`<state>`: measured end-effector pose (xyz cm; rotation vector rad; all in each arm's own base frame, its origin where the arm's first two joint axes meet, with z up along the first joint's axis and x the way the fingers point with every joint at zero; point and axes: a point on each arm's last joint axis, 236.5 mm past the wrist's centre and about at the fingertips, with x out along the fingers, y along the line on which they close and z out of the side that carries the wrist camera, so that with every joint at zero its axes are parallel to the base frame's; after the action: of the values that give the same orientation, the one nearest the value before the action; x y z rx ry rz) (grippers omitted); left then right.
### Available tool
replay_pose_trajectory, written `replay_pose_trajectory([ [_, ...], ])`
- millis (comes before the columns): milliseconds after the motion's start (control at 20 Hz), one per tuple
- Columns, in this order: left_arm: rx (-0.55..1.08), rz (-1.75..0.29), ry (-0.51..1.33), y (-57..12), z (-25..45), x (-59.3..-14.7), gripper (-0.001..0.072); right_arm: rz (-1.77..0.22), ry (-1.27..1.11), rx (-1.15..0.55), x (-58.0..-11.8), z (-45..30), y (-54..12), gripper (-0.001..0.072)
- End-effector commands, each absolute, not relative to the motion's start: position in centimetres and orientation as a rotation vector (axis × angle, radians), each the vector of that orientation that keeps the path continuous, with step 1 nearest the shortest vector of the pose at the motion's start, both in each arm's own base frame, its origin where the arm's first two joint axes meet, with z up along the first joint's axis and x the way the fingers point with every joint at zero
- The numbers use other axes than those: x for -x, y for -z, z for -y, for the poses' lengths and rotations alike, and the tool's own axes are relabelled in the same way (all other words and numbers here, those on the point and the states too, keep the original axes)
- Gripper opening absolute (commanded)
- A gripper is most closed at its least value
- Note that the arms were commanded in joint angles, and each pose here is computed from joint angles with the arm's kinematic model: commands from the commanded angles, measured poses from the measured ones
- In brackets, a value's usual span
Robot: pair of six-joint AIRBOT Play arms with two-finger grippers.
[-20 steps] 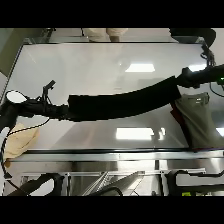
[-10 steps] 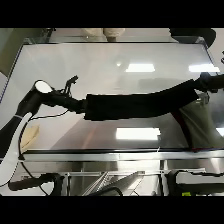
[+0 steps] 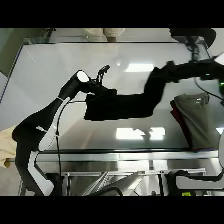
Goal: Fold the shirts.
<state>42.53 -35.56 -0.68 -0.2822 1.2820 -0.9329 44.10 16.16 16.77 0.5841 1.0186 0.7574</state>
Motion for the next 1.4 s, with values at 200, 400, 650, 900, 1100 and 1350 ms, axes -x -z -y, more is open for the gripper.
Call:
replay_pose_trajectory([
  [200,0.232,-1.223,0.974,-8.4,25.6,-44.3,0.0014,-0.999,-0.883,-0.593,-43.7,-35.3,-12.6,0.0018],
  [400,0.304,-1.106,0.812,-14.0,15.2,-44.6,0.0015,-1.05,-0.878,-0.618,-42.7,-42.5,-6.3,0.0018],
  [650,0.333,-1.042,0.699,-15.0,8.6,-41.7,0.0016,-1.084,-0.795,-0.623,-42.8,-46.2,1.3,0.0048],
  [900,0.363,-1.007,0.634,-14.9,6.2,-39.8,0.0016,-1.119,-0.897,-0.594,-41.0,-46.0,-0.4,0.0713],
  [1100,0.361,-1.002,0.629,-15.1,6.0,-39.5,0.0015,-1.05,-0.942,-0.582,-42.3,-43.0,-5.2,0.0706],
  [1350,0.359,-1.017,0.639,-14.9,6.1,-39.1,0.0016,-1.057,-0.923,-0.534,-44.4,-34.3,-8.2,0.0704],
])
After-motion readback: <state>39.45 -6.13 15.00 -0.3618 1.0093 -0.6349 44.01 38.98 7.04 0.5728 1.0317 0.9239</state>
